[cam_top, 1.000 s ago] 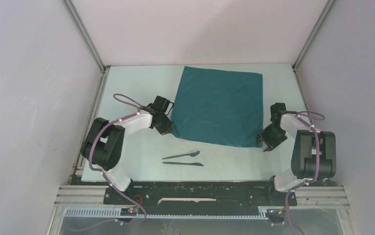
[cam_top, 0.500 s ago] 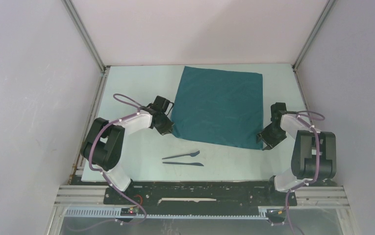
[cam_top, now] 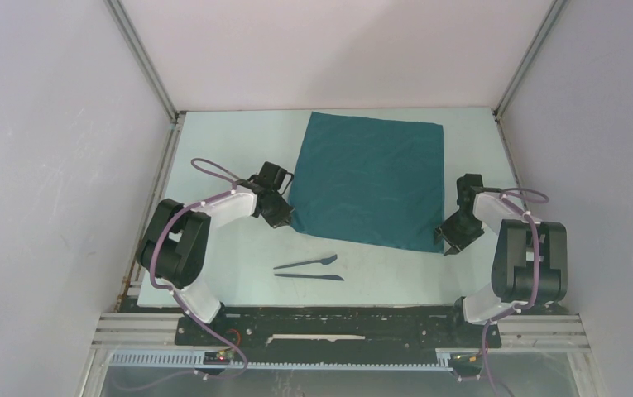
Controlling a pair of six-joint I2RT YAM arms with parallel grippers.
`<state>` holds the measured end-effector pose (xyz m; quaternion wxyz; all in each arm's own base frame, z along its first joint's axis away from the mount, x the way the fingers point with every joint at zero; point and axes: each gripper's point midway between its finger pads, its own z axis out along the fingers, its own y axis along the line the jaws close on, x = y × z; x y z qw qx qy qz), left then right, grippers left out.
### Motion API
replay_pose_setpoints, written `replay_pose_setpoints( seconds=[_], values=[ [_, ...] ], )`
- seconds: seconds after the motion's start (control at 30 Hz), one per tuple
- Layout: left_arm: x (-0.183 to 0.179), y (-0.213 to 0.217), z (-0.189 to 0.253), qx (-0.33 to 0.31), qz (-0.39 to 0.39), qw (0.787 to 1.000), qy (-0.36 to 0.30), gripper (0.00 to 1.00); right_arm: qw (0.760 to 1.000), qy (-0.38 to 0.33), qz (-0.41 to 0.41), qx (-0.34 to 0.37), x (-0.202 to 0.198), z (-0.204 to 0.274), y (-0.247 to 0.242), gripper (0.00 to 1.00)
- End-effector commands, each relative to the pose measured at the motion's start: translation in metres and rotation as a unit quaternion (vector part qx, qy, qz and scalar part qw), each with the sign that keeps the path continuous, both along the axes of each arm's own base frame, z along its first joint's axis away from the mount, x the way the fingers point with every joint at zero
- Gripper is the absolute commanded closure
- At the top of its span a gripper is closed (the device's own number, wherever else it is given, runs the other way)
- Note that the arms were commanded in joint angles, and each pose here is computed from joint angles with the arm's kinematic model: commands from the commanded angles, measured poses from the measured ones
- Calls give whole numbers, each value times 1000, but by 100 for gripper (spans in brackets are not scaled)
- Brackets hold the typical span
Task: Fold the napkin into a case and place the utensils inside
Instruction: Pick up the flattened napkin from the center of the board.
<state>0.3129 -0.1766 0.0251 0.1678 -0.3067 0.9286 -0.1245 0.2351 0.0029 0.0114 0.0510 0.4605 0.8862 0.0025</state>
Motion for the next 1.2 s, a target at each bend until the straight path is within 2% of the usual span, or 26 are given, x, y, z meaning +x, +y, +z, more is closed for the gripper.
replay_pose_setpoints(
  seconds=[0.0, 0.1, 0.23, 0.5, 0.53, 0.73, 0.83, 1.0, 1.07, 1.17],
  values=[
    [0, 1, 7, -4, -6, 1000, -12, 100, 1000, 10, -5, -20, -1, -6, -9, 50],
    [-1, 1, 9, -5, -6, 1000, -14, 100, 1000, 18, -8, -22, 0, -16, -10, 52],
    [-1, 1, 10, -6, -6, 1000, -15, 100, 1000, 10, -16, -12, 1, -22, -6, 62],
    [4, -4, 16, -21, -18, 999, -39, 100, 998, -46, -31, -14, 8, -12, -9, 89],
    [5, -6, 19, -27, -22, 998, -46, 100, 998, -57, -29, -13, 11, -8, -10, 99],
    [12, -23, 51, -78, -66, 988, -119, 100, 987, -158, -6, -10, 29, 38, -9, 100],
    [17, -32, 86, -112, -84, 974, -178, 100, 964, -261, 46, 16, 44, 83, 6, 100],
    [23, -42, 159, -156, -108, 943, -275, 100, 890, -449, 78, 1, 48, 192, 15, 100],
    [19, -42, 194, -170, -118, 925, -318, 100, 863, -496, 93, -9, 41, 234, 18, 100],
    [7, -37, 251, -182, -130, 895, -385, 100, 838, -534, 108, -31, 25, 284, 18, 100]
  ],
)
